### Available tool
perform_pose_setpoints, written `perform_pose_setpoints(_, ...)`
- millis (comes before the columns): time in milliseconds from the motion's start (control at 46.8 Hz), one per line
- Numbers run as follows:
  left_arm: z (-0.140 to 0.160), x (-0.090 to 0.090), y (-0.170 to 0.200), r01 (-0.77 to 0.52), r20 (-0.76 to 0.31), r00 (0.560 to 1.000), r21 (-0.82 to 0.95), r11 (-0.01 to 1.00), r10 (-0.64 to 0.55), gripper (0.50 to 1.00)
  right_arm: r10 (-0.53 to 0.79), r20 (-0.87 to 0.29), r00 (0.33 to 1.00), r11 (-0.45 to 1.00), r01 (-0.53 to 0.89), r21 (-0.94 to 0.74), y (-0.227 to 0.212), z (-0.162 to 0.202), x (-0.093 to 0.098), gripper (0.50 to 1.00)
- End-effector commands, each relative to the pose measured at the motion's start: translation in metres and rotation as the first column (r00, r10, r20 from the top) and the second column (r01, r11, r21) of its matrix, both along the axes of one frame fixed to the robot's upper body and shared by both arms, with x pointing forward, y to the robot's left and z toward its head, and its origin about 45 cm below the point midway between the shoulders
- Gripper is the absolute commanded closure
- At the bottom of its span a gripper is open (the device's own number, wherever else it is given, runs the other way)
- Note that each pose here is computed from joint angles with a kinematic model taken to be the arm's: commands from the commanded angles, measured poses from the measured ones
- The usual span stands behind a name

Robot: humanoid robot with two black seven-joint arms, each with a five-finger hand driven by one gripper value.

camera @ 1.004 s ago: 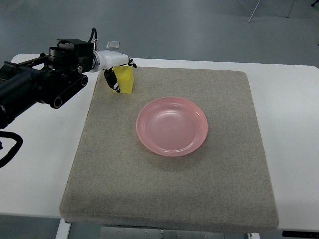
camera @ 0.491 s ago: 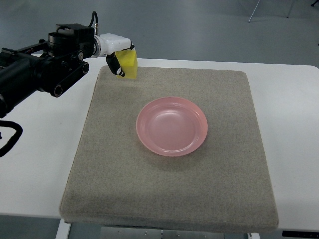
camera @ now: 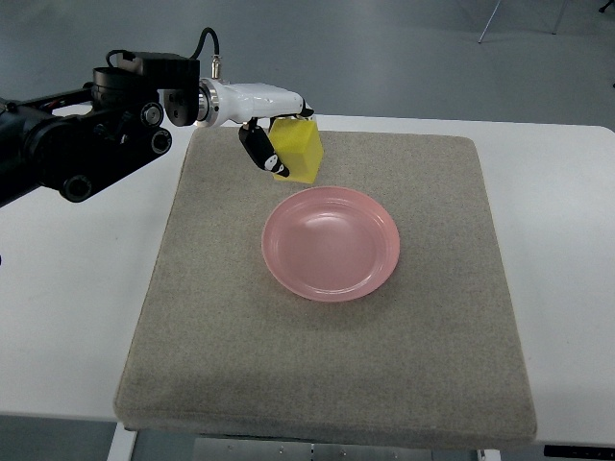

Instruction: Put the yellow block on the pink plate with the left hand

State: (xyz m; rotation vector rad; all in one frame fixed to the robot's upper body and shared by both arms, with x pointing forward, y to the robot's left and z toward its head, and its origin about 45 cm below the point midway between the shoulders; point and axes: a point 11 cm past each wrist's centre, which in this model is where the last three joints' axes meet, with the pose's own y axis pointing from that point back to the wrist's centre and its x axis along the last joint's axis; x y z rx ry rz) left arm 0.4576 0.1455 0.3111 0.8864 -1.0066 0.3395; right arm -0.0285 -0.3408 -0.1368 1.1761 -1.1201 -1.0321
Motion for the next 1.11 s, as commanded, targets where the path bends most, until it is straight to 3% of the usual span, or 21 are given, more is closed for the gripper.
perform_pose_setpoints(0, -0.002, -0.013, -0.013, 0.060, -0.018, 0.998, 0.008, 0.998, -0.060, 1.000, 0.000, 0.000, 1.000, 1.000, 0.000, 0.000, 0.000, 0.000, 0.000, 0.576)
perform_pose_setpoints(342, -0.047, -0.039, -0.049, 0.189, -0.046, 0.982, 0.129, 0.974, -0.184, 1.000, 0.000, 0.000, 1.000, 1.000, 0.000, 0.000, 0.000, 0.000, 0.000, 0.576)
perform_pose_setpoints(534, -0.053, -0.043, -0.058, 0.205, -0.051, 0.978, 0.125, 0.971, -0.200, 1.000, 0.000, 0.000, 1.000, 1.000, 0.000, 0.000, 0.000, 0.000, 0.000, 0.576)
perform_pose_setpoints(555, -0.054, -0.043, -0.059, 0.205, -0.051, 0.978, 0.125, 0.971, -0.200, 0.988, 0.000, 0.000, 1.000, 1.000, 0.000, 0.000, 0.000, 0.000, 0.000, 0.576)
perform_pose_setpoints(619, -0.054, -0.043, -0.058, 0.203, -0.052, 0.979, 0.125, 0.971, -0.198, 0.785, 0.000, 0.000, 1.000, 1.000, 0.000, 0.000, 0.000, 0.000, 0.000, 0.576)
perform_pose_setpoints(641, -0.054, -0.043, -0.058, 0.203, -0.052, 0.979, 0.125, 0.971, -0.198, 0.740, 0.000, 0.000, 1.000, 1.000, 0.000, 0.000, 0.000, 0.000, 0.000, 0.576)
perform_pose_setpoints(683, -0.054, -0.043, -0.058, 0.203, -0.051, 0.979, 0.126, 0.971, -0.198, 0.716, 0.000, 0.000, 1.000, 1.000, 0.000, 0.000, 0.000, 0.000, 0.000, 0.576)
perform_pose_setpoints(769, -0.054, -0.043, -0.058, 0.204, -0.050, 0.979, 0.127, 0.971, -0.199, 0.523, 0.000, 0.000, 1.000, 1.000, 0.000, 0.000, 0.000, 0.000, 0.000, 0.576)
perform_pose_setpoints(1089, -0.042, -0.040, -0.059, 0.191, -0.042, 0.981, 0.087, 0.978, -0.188, 0.506, 0.000, 0.000, 1.000, 1.000, 0.000, 0.000, 0.000, 0.000, 0.000, 0.576)
